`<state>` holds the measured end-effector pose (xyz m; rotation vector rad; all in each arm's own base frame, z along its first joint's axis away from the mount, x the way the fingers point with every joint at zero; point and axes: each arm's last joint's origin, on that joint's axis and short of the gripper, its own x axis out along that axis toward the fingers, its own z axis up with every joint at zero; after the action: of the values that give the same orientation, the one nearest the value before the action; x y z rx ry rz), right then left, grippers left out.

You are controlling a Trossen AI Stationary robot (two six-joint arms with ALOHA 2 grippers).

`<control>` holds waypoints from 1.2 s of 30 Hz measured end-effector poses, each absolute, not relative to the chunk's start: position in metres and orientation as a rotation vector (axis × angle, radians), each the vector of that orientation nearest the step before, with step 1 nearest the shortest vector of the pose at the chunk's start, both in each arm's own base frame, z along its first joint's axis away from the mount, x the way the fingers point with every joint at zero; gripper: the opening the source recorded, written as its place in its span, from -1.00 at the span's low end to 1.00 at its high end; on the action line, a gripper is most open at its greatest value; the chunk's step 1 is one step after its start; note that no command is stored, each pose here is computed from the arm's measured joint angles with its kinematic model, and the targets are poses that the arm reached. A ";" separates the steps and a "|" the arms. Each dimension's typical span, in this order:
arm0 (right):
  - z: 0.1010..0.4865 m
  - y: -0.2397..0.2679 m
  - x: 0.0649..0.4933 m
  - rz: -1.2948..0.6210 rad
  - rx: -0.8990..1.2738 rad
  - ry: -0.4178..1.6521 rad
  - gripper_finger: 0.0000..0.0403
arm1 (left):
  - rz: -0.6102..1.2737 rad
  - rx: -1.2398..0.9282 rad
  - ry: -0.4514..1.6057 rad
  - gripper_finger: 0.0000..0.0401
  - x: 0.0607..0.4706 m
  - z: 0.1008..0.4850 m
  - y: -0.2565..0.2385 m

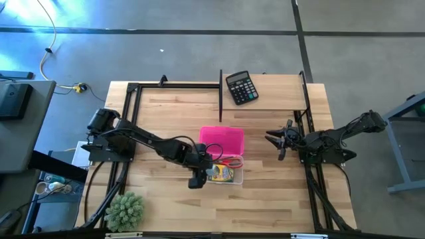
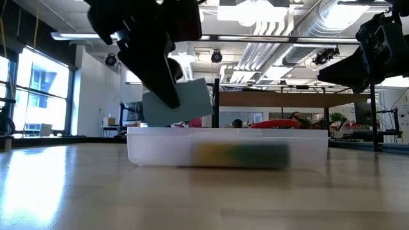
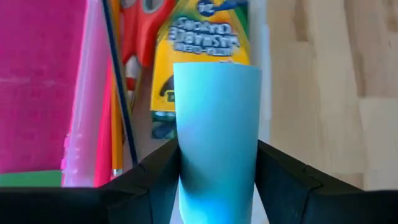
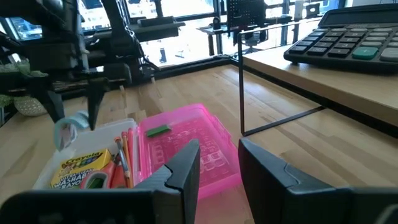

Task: Pack school essentials
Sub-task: Put the blue sticky note into the pink supply box, then close the pink supply box

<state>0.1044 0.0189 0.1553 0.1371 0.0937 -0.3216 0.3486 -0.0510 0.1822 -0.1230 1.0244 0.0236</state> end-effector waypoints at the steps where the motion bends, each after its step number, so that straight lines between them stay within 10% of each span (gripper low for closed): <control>1: 0.155 0.019 0.104 -0.322 0.137 0.094 -0.49 | 0.031 -0.138 1.027 -0.08 0.349 0.181 -0.049; 16: 0.155 0.019 0.105 -0.322 0.135 0.097 -0.49 | 0.078 -0.167 1.082 0.61 0.348 0.175 -0.038; 36: 0.155 0.019 0.105 -0.322 0.136 0.096 -0.49 | 0.091 0.008 0.880 0.65 0.315 0.233 -0.058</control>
<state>0.1045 0.0190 0.1551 0.1356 0.0962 -0.3220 0.3154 -0.0575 0.2329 0.0081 0.8798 0.0913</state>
